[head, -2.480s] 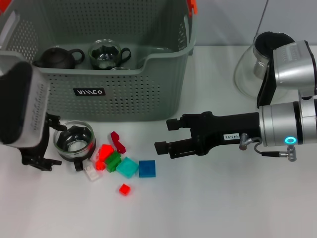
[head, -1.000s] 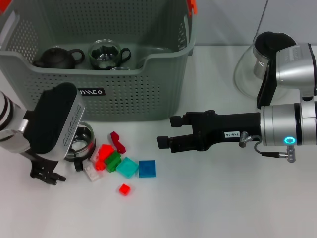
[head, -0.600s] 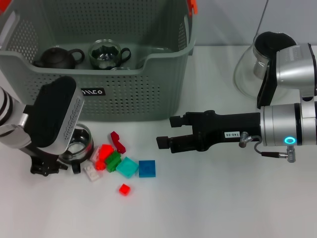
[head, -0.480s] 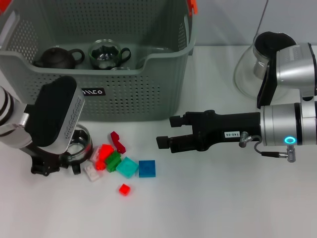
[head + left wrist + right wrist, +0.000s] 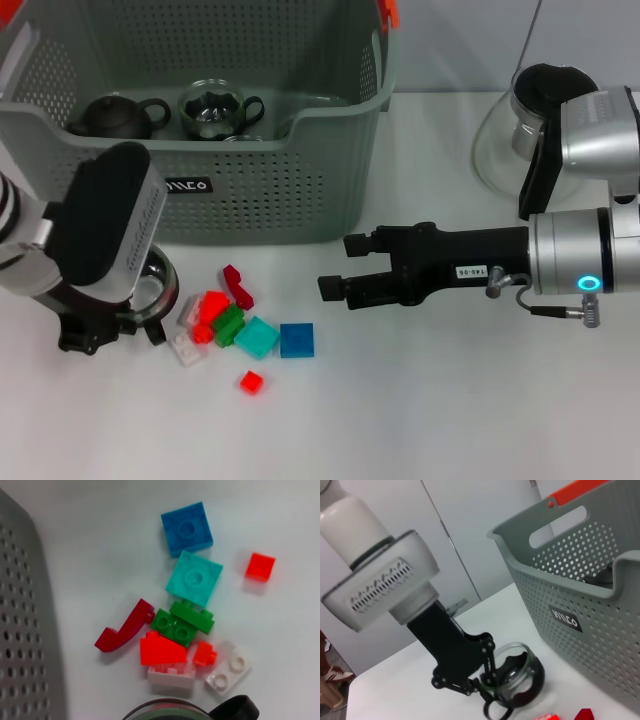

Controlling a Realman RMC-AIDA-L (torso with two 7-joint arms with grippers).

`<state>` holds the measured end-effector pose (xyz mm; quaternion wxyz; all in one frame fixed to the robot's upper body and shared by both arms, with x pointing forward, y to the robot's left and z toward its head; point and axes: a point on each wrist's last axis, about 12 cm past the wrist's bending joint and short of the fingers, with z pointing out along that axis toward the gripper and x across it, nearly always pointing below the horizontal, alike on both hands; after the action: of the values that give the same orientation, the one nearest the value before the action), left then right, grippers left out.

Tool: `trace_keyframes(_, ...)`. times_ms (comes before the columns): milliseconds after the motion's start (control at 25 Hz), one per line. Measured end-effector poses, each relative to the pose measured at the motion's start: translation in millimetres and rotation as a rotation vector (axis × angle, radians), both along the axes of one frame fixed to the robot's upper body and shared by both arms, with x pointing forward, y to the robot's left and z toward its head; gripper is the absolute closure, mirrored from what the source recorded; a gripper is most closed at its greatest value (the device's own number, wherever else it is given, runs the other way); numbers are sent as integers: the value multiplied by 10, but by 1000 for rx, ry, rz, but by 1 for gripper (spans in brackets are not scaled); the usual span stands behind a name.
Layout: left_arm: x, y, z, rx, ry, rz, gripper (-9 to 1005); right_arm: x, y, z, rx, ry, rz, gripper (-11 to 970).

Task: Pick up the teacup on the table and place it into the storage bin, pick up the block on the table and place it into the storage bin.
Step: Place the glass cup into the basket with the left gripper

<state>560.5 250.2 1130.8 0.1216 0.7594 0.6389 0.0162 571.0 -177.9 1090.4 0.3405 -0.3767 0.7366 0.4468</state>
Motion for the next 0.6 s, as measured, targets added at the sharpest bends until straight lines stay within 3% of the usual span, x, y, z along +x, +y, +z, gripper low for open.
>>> trace_keyframes(200, -87, 56, 214, -87, 30, 44, 954, -8, -28, 6, -3, -3, 8, 43)
trace_keyframes(400, -140, 246, 521, -369, 115, 141, 954, -36, -113, -12, -15, -9, 17, 43)
trace_keyframes(600, -136, 413, 776, -705, 99, 244, 955, -81, -231, -14, -20, -10, 37, 44)
